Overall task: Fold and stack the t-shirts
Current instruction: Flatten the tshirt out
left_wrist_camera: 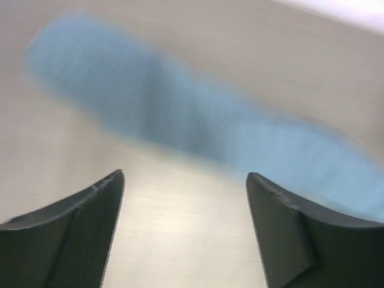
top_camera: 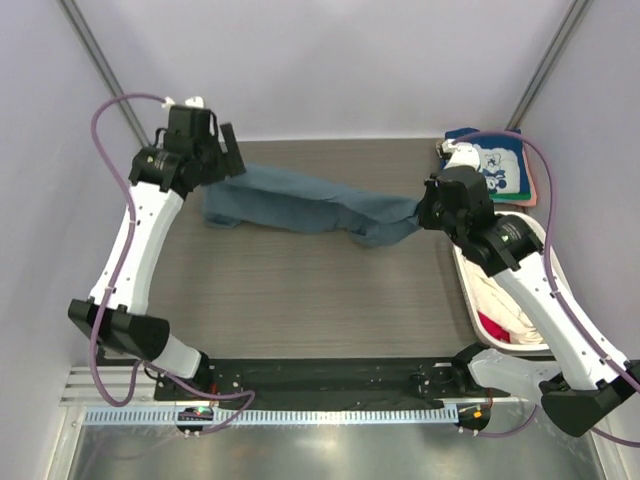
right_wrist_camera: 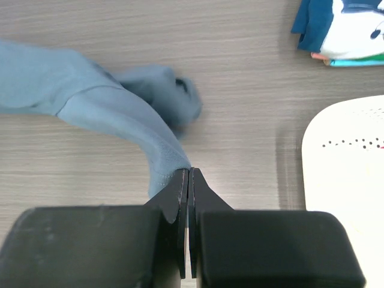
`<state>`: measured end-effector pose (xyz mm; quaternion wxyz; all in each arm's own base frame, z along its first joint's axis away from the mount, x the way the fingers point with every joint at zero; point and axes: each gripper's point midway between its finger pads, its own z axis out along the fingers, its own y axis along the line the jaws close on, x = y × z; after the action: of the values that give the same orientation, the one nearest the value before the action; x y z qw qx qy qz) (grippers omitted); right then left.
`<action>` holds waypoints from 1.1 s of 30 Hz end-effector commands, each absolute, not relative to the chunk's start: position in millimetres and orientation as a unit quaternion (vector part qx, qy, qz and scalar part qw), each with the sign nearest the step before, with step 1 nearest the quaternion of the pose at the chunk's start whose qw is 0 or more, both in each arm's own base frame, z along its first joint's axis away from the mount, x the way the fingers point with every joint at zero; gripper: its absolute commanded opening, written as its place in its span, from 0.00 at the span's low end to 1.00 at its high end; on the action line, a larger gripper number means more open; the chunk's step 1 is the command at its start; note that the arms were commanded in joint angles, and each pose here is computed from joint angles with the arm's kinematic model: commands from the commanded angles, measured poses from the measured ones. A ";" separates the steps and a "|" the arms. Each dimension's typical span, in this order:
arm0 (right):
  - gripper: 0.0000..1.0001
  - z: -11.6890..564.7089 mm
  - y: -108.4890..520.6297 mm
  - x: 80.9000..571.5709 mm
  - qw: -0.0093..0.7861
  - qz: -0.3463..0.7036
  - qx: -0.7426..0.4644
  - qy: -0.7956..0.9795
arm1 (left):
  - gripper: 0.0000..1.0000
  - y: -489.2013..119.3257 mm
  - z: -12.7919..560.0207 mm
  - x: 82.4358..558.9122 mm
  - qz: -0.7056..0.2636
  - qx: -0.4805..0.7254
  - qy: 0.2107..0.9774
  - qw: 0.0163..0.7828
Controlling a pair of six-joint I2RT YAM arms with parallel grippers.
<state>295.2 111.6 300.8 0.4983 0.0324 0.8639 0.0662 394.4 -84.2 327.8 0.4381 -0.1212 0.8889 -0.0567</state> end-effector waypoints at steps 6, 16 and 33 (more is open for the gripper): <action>0.01 254.7 113.0 275.3 0.448 0.071 0.016 0.891 | 0.95 -45.9 193.5 311.0 0.017 -0.160 0.937 0.310; 0.01 220.4 124.8 274.8 0.414 0.079 -0.010 0.907 | 0.79 -32.8 145.8 333.0 -0.108 -0.281 0.875 0.378; 0.01 184.2 152.2 298.0 0.379 0.095 -0.047 0.919 | 0.59 -45.6 92.7 445.6 -0.130 -0.309 0.868 0.366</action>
<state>286.2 143.7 175.5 0.3577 -0.0375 0.9296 0.0810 418.3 -43.4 74.4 0.3248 -0.3028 0.8895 -0.1076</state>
